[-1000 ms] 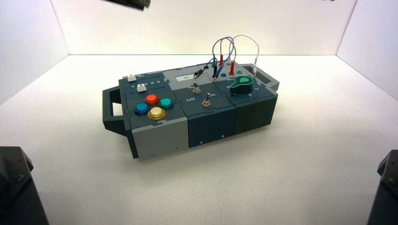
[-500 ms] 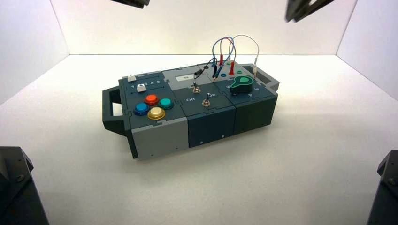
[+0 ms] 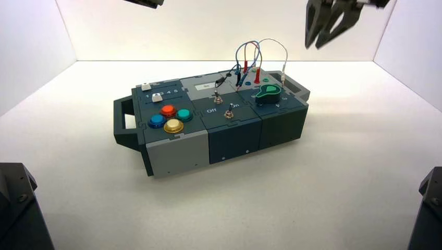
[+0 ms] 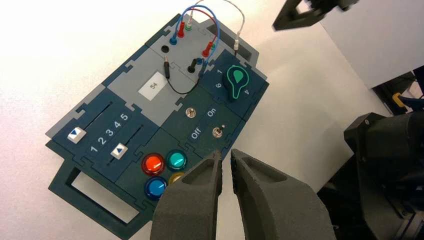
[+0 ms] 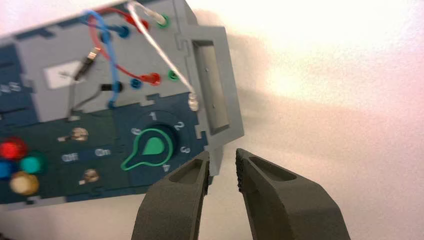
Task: Flip the top switch on with the left gripper.
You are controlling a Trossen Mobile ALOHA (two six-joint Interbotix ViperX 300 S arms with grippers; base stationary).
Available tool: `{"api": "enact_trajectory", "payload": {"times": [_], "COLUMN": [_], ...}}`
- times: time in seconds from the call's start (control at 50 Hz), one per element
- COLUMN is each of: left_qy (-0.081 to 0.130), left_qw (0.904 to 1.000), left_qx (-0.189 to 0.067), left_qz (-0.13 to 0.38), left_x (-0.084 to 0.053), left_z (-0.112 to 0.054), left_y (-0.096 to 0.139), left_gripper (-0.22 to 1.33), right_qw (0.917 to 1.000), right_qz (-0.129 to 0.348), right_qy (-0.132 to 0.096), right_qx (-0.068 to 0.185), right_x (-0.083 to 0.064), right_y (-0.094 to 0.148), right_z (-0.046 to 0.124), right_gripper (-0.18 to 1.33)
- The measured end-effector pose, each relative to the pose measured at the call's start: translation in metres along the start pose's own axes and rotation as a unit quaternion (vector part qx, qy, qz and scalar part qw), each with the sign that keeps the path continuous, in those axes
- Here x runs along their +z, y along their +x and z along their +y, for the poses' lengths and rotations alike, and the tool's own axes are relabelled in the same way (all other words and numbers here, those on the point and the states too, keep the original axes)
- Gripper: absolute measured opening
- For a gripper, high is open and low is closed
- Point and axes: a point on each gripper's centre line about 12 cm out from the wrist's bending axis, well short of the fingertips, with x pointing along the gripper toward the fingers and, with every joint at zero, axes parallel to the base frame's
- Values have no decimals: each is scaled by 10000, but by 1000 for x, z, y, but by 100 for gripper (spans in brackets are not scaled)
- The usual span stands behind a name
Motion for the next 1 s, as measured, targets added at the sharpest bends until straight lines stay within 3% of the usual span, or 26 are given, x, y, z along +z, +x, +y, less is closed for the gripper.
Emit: {"api": "enact_trajectory", "payload": {"times": [0.16, 0.36, 0.68, 1.0], "left_qy": [9, -34, -71, -149], "left_qw": [10000, 9999, 9999, 9998], "left_qx": [-12, -26, -28, 56], "left_qz": [-60, -111, -118, 85], "left_x": [4, 8, 8, 8], "left_z": [-1, -3, -3, 2], "left_y": [-2, -4, -5, 6], "left_gripper": [22, 22, 22, 25], "right_qw": [9992, 9974, 9972, 9953], "right_qz": [378, 676, 695, 917], "right_qy": [-92, -191, -154, -221], "right_qx": [-67, -158, -220, -234], "right_x": [3, 16, 42, 41], "right_y": [29, 66, 86, 101], "right_z": [-1, -2, -8, -9], "right_gripper": [64, 64, 74, 76]}}
